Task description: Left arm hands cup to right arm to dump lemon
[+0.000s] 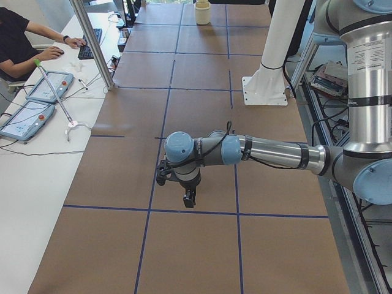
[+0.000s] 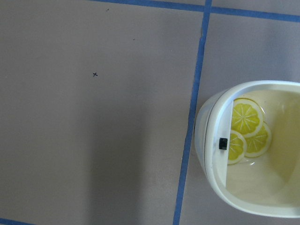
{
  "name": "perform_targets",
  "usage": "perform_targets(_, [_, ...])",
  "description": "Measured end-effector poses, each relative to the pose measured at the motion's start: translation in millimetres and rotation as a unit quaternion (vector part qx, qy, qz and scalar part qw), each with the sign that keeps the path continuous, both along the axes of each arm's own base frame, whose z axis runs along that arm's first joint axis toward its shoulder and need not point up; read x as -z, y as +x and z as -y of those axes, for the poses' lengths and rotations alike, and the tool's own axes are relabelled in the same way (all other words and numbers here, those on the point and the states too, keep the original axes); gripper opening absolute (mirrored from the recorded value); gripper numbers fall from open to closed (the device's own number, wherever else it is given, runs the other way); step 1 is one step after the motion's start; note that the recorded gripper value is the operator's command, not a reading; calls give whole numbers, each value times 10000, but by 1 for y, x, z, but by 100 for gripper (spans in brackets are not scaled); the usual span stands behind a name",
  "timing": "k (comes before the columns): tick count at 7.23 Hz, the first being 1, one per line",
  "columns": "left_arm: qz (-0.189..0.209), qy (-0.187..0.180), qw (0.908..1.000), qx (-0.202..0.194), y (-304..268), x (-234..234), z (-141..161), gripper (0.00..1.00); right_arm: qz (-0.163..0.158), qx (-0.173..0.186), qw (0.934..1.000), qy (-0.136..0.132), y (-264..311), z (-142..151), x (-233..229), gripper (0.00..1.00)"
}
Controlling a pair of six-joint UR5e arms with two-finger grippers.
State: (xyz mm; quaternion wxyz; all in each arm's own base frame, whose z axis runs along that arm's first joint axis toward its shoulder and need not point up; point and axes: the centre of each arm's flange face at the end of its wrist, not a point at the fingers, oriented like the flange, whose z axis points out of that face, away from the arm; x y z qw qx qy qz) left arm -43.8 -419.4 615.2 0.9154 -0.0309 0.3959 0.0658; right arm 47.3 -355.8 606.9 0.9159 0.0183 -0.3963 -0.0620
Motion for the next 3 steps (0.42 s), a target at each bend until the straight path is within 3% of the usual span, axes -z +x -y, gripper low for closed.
perform_targets(3, [-3,-52,10000,13,-1,-6,-2,100,-6,-17,10000,-32,0,0,-1,100])
